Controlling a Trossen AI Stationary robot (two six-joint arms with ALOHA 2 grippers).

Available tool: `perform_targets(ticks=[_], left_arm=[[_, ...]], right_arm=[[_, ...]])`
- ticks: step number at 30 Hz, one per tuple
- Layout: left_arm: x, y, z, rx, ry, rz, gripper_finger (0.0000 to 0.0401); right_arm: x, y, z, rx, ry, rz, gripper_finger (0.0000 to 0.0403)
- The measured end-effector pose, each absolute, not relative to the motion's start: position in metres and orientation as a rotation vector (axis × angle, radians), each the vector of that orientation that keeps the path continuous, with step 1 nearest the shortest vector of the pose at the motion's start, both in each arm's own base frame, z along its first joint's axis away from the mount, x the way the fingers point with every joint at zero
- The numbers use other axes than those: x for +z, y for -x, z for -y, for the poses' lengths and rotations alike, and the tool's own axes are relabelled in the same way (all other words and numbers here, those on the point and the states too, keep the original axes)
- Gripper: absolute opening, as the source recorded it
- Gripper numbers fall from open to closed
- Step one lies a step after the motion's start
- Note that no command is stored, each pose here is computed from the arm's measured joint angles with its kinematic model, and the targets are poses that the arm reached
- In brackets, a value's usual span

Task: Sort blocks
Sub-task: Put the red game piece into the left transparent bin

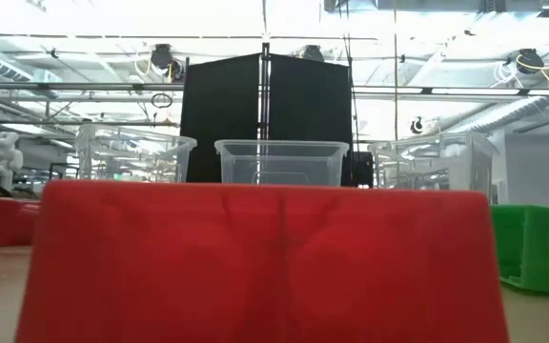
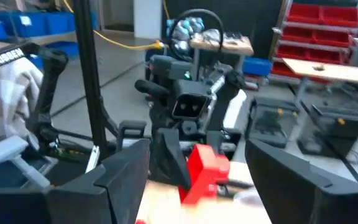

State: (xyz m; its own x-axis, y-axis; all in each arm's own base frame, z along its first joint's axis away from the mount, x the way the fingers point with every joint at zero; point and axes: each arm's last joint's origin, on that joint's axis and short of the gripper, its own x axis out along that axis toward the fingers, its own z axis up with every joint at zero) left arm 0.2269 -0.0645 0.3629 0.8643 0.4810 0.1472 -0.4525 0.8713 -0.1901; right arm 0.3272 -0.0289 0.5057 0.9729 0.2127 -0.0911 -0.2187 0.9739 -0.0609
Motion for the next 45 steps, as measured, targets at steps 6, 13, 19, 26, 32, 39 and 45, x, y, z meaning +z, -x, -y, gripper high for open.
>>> perform_targets(ticks=[6,13,19,26,32,39,45], left_arm=[[0.367,-0.226,0.065,0.467,0.068,0.212,0.0143],[0.368,-0.227,0.065,0.459,0.063,0.214,0.0143],[0.368,-0.226,0.065,0.470,0.033,0.215,0.0143],[0.368,-0.226,0.065,0.464,0.026,0.213,0.0144],[0.368,-0.227,0.065,0.465,0.023,0.212,0.0145],[0.368,-0.226,0.065,0.467,0.012,0.210,0.0145],[0.368,-0.226,0.064,0.472,0.004,0.207,0.0146]], right_arm=[[0.492,-0.363,0.031,0.262,0.063,-0.006,0.0260],[0.468,-0.396,0.034,0.313,0.055,-0.015,0.0261],[0.453,-0.408,0.035,0.339,0.015,-0.064,0.0261],[0.456,-0.404,0.041,0.344,0.023,-0.056,0.0285],[0.462,-0.397,0.044,0.330,0.024,-0.055,0.0330],[0.451,-0.405,0.046,0.211,0.039,-0.108,0.0352],[0.447,-0.409,0.046,0.209,0.033,-0.121,0.0353]])
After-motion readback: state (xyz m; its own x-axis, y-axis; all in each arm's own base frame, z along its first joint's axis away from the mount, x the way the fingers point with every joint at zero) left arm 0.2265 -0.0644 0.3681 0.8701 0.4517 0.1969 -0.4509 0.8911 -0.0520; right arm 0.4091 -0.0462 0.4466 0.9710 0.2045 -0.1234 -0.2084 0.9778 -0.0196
